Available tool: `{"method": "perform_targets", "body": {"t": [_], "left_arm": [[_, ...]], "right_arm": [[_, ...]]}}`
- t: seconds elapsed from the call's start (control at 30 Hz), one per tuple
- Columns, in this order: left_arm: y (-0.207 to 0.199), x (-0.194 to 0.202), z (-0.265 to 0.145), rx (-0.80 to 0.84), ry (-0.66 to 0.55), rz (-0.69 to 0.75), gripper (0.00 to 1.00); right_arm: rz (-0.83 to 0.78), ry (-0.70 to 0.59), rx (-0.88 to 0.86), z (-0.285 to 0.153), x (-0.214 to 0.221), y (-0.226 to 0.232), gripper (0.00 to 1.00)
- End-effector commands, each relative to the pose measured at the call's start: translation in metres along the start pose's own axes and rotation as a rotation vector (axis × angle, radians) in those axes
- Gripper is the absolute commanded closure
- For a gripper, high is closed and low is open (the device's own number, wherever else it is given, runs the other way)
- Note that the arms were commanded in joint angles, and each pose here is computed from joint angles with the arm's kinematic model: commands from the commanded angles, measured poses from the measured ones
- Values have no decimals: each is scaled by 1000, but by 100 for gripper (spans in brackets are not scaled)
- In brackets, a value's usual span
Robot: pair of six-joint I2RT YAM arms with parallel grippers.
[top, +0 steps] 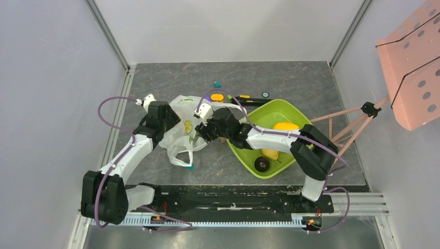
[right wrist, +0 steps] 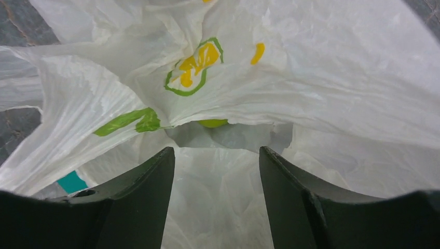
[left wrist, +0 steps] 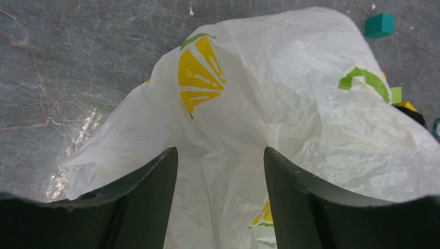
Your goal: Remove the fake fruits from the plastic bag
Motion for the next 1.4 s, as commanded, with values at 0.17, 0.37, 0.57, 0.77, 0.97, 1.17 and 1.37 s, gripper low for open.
{"method": "perform_targets", "body": {"t": [0.17,0.37,0.57,0.77,0.97,1.17,1.37], "left_arm": [[-43,-55,-35,175,-121,-117,34],[-55,-73,-65,276,-171,-135,45],[-60,-64,-53,351,-138,-142,62],[-62,-36,4,368,-48,-139,78],[-49,-23,55,312,-45,-150,80],[-39,-9,88,272,60,-136,84],[-27,21,105,261,197,-135,88]], "right_arm": [[9,-46,64,8,-6,-11,38],[62,-73,40,8,-1,-16,40],[82,-88,23,10,0,-18,40],[92,-94,16,10,0,-20,40],[86,-85,11,13,3,-21,40],[74,-82,-23,19,5,-20,36],[70,-77,-65,29,9,-17,30]]}}
Point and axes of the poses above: each gripper's point midway between its finger pads, its own z axis out along the fingers, its own y axis along the line the jaws close on, x = y × z, the point moved 9 cm from there along -z, back along the fingers, and after that the axes turned 7 degrees about -z, right-handed, at the moved point
